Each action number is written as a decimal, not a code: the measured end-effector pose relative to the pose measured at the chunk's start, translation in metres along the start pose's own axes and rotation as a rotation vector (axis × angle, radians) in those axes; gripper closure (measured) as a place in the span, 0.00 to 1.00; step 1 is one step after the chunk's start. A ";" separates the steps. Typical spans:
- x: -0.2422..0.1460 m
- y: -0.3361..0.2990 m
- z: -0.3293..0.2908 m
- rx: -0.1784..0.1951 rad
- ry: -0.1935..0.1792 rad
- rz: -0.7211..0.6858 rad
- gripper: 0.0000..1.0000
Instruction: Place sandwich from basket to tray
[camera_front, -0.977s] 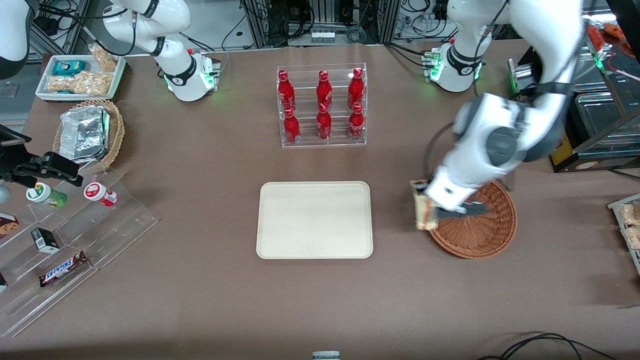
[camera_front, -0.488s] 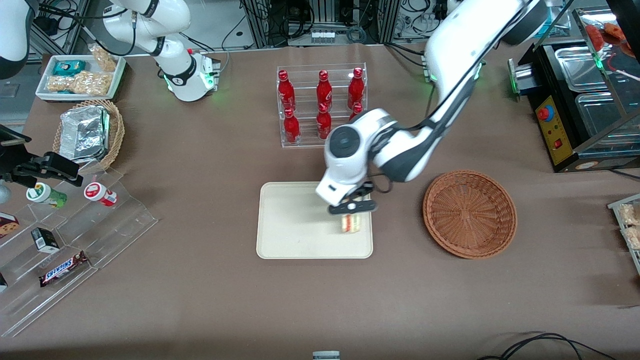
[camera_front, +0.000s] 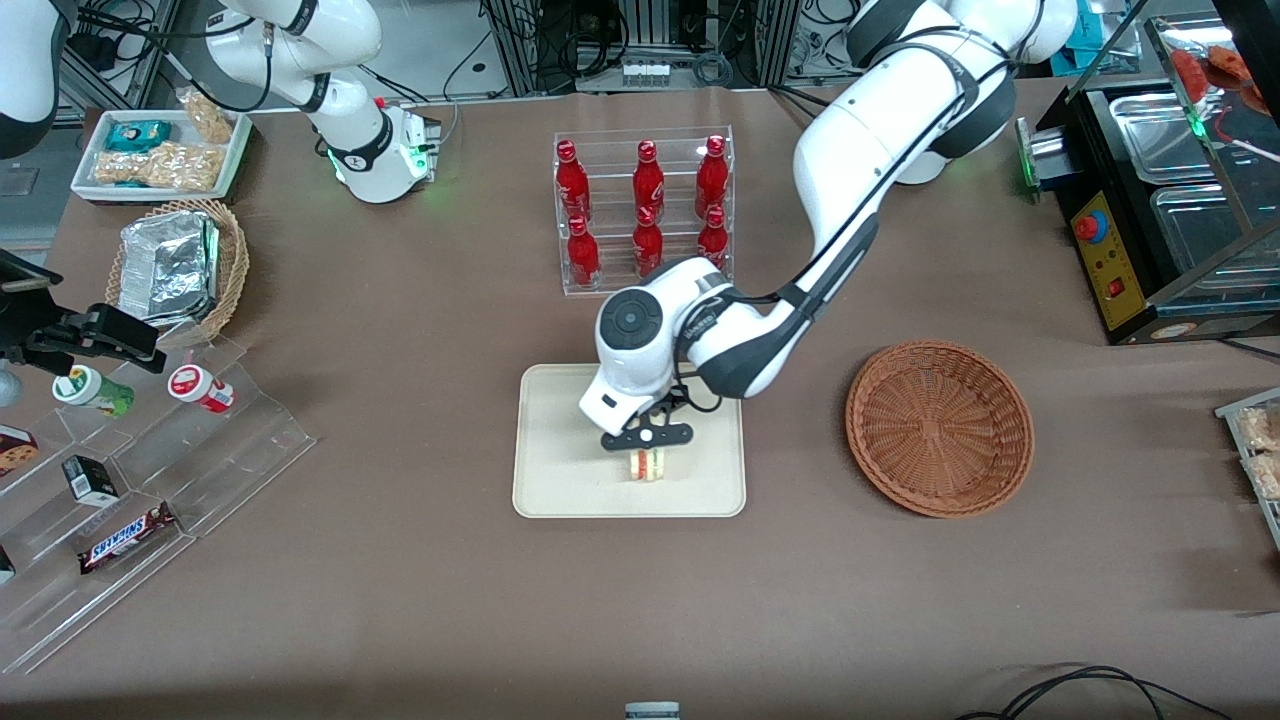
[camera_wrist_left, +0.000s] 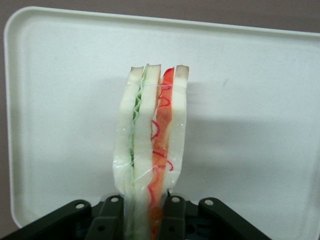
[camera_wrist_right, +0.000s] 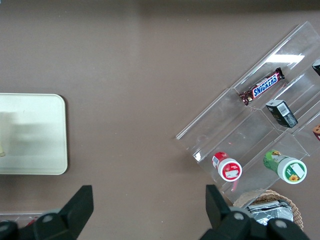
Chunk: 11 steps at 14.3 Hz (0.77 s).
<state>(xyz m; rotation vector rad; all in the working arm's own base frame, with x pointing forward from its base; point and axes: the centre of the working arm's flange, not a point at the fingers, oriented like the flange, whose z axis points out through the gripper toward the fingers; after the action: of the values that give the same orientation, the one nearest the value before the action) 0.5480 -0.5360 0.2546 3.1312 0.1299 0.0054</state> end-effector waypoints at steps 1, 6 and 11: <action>-0.001 0.003 0.000 -0.011 0.005 0.002 0.67; 0.000 0.004 0.000 -0.015 0.006 -0.020 0.18; 0.049 -0.052 -0.087 0.054 -0.010 -0.123 0.00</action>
<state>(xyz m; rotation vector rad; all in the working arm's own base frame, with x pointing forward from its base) 0.5918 -0.4796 0.3418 3.1705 0.3280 -0.0153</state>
